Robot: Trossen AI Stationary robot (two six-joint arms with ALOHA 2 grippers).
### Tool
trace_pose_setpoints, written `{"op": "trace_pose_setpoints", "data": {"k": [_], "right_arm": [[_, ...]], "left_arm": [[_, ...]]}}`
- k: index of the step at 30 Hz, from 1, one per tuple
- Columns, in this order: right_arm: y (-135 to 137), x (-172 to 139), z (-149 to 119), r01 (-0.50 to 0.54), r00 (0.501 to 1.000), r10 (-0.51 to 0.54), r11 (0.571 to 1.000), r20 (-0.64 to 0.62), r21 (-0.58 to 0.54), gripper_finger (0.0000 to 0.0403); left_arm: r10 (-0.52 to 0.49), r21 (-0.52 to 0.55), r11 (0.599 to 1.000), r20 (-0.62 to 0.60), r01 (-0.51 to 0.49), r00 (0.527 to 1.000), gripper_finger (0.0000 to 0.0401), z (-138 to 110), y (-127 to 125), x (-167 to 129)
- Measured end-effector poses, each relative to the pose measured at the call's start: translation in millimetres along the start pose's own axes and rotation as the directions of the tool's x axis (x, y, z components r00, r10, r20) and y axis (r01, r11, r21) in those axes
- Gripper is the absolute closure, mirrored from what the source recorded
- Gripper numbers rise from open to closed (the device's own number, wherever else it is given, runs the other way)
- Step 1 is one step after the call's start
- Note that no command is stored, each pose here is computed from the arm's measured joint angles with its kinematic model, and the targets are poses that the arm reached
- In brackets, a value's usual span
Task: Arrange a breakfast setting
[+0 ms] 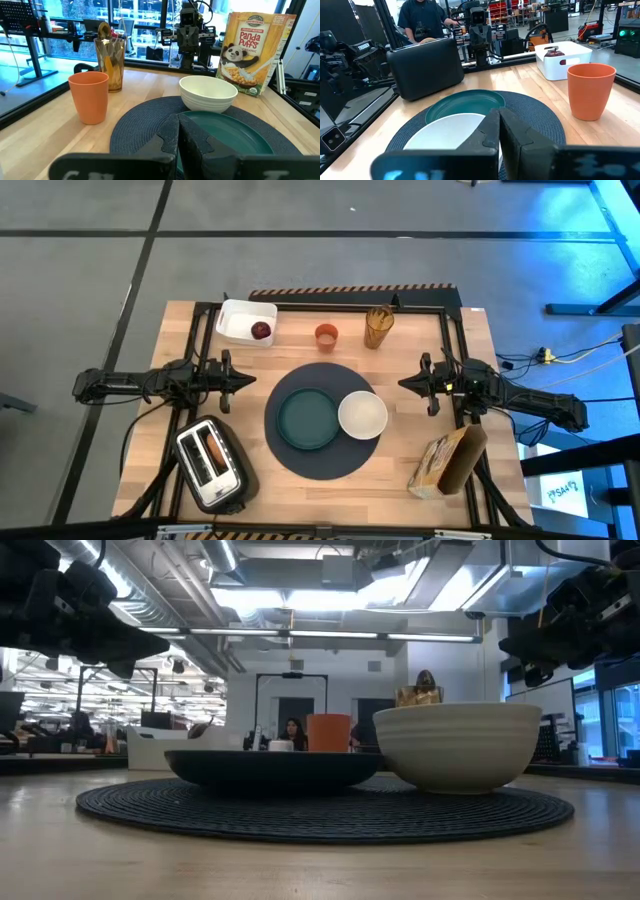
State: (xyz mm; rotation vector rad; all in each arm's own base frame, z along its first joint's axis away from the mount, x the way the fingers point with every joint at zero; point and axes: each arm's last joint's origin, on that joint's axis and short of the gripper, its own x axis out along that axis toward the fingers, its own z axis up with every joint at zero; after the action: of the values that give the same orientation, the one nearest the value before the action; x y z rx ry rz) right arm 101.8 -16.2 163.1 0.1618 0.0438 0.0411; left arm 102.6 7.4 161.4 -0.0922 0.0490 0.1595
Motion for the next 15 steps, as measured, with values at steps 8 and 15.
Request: {"op": "trace_pose_setpoints", "data": {"k": [8,15], "right_arm": [[0.0,0.0,0.0,0.0,1.0,0.0,1.0,0.0,0.0,0.0402],[-0.3,0.0,0.0,0.009,1.0,-0.009,1.0,0.001,0.0,0.0402]], "left_arm": [[0.0,0.0,1.0,0.0,0.0,1.0,0.0401,0.1,0.0,0.0],[0.0,0.0,1.0,0.0,0.0,1.0,0.0401,0.0,0.0,0.0]]}}
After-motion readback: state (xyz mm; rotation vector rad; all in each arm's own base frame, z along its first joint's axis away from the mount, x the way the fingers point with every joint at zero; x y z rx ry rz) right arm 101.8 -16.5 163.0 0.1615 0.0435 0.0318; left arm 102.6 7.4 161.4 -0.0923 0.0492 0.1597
